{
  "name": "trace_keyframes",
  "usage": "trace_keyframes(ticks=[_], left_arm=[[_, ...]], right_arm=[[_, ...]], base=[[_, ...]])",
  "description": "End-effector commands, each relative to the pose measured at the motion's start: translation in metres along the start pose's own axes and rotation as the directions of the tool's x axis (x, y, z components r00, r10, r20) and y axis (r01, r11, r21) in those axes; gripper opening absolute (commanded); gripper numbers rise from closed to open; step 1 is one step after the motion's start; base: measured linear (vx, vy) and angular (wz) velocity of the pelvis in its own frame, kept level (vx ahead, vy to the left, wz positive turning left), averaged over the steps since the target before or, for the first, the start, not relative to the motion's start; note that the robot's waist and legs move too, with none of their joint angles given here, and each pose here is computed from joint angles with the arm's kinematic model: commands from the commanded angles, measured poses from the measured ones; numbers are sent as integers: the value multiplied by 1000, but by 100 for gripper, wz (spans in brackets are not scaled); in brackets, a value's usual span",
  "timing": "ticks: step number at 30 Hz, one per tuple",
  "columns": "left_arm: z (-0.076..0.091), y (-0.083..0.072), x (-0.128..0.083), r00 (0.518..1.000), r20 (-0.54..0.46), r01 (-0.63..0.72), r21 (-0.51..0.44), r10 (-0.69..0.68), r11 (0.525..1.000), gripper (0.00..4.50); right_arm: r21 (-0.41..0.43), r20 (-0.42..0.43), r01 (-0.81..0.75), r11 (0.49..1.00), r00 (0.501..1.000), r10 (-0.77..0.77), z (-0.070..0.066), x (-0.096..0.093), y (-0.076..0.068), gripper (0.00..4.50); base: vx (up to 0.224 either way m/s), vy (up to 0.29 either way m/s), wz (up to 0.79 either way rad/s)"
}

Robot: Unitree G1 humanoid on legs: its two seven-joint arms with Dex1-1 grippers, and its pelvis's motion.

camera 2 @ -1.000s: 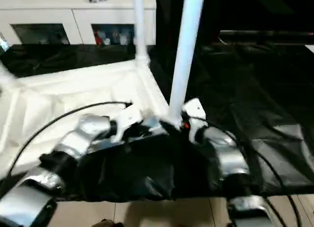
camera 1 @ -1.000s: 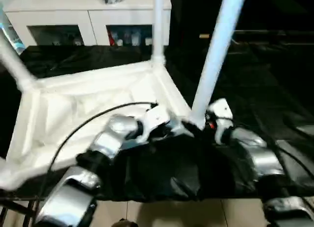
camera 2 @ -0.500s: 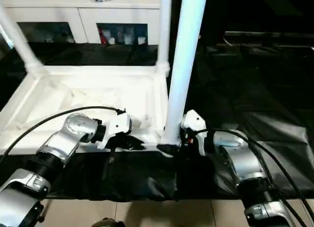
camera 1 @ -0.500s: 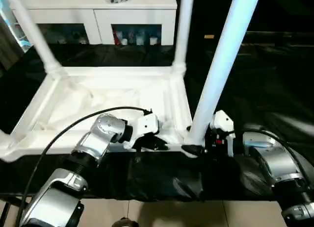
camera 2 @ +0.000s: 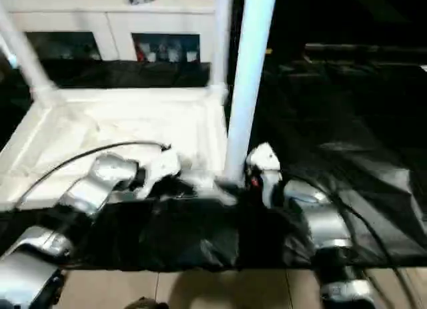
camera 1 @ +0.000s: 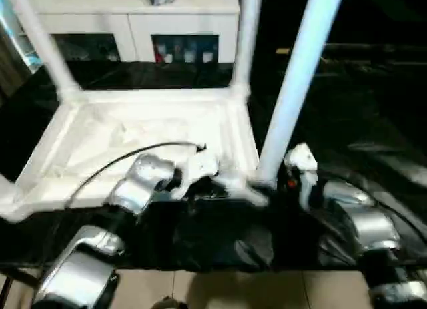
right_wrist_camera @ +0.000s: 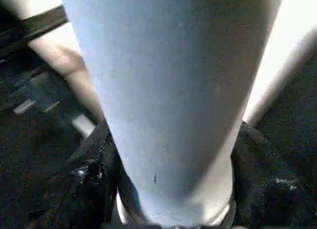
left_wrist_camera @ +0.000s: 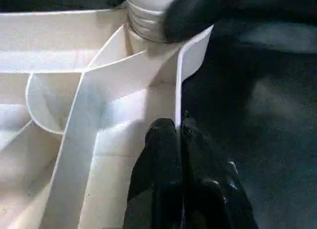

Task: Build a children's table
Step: Rotate leg to tighten

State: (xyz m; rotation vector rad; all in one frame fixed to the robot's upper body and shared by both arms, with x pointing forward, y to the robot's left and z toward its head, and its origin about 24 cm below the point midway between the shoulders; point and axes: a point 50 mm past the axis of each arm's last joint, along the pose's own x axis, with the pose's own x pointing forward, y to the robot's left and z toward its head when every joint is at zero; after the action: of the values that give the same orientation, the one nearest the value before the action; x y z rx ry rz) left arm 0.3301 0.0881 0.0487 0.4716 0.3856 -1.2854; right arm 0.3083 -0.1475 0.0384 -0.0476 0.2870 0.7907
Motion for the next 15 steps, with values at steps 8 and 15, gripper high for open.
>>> trace_keyframes(ticks=[8,15], left_arm=[[41,-8,48,984,68,-163,-2,163,987,0],[43,-14,47,990,114,-91,14,89,996,0]], right_arm=[[26,17,270,962,963,-271,5,50,20,266],[33,78,149,988,985,-151,10,43,19,356]], base=[[0,0,0],[0,0,0]])
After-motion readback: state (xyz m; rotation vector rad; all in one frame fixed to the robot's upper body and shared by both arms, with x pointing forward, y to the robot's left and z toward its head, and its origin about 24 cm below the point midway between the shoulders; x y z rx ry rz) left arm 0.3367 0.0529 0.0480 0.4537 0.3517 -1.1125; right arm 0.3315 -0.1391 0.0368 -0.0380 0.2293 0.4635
